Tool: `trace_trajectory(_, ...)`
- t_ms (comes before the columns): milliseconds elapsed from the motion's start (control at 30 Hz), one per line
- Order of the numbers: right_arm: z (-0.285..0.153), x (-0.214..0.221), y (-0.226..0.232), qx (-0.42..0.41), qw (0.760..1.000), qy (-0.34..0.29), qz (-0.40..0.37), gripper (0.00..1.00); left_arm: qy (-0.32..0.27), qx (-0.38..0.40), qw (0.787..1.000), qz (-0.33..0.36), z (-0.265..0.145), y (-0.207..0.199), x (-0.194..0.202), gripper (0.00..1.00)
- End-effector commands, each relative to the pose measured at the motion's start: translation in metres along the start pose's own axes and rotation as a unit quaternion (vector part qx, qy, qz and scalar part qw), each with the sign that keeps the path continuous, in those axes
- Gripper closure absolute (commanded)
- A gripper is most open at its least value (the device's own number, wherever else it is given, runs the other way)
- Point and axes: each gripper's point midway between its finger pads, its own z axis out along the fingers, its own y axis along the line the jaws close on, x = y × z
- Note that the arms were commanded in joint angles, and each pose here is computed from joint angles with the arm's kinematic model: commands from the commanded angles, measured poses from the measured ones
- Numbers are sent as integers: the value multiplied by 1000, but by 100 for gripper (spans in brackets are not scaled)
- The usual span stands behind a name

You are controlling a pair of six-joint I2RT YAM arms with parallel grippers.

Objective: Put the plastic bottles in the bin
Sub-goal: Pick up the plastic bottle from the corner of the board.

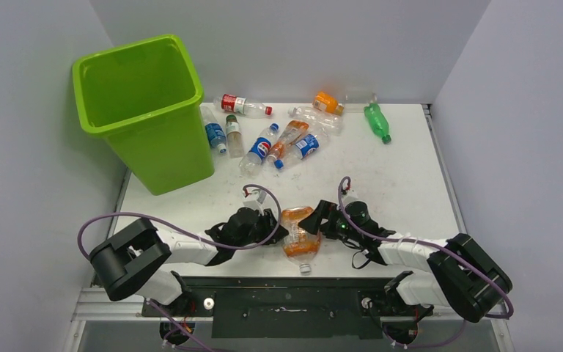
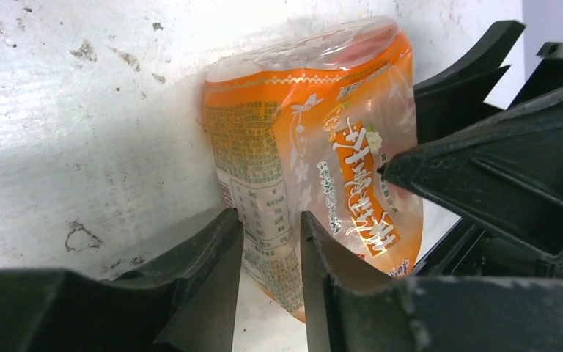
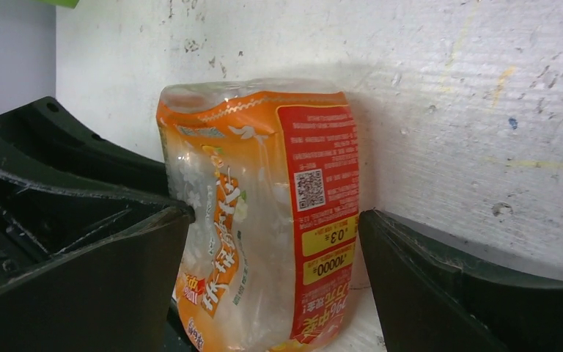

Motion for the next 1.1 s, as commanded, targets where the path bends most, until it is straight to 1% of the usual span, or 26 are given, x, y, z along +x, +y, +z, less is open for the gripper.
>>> trace_trajectory(0,-3,18,4,-25,999,29,11,10,2,-13,1000,-11,1,20,10,73)
trace_trajectory(133,-1,19,13,-57,998,29,22,7,6,-9,1000,-27,2,31,17,77)
trace_trajectory(200,1,19,21,-81,996,28,32,4,8,-5,999,-32,3,33,21,79)
trace_trajectory(233,2,19,25,-92,995,29,39,0,7,-4,999,-34,3,34,22,80)
trace_trajectory(300,2,18,33,-117,991,26,51,9,10,4,999,-35,3,34,24,81)
trace_trajectory(333,2,16,38,-129,990,23,55,16,13,11,999,-35,3,31,26,82)
trace_trajectory(467,1,12,49,-153,986,16,61,52,3,29,999,-27,-1,25,22,82)
trace_trajectory(500,0,10,51,-156,986,14,60,59,-3,34,999,-25,-3,22,19,81)
trace_trajectory(533,-2,8,53,-158,986,11,58,65,-8,38,999,-23,-5,21,16,78)
trace_trajectory(567,-5,4,57,-162,985,3,53,71,-17,41,999,-23,-8,19,12,72)
trace_trajectory(633,-9,-5,58,-151,988,-12,43,80,-40,63,997,-24,-17,5,-1,53)
trace_trajectory(700,-17,-22,64,-143,989,-42,18,86,-70,77,994,-36,-28,-6,-18,33)
trace_trajectory(767,-31,-44,75,-140,986,-84,-14,89,-102,94,989,-53,-42,-17,-37,17)
trace_trajectory(833,-55,-73,96,-163,975,-147,-39,94,-135,119,982,-60,-59,-31,-56,1)
trace_trajectory(900,-80,-97,114,-187,958,-211,-52,95,-163,161,972,-43,-79,-52,-72,4)
trace_trajectory(967,-106,-116,136,-226,936,-262,-66,95,-186,224,957,-4,-102,-85,-86,4)
trace_trajectory(1067,-136,-134,170,-286,904,-307,-83,95,-188,302,933,57,-133,-128,-95,4)
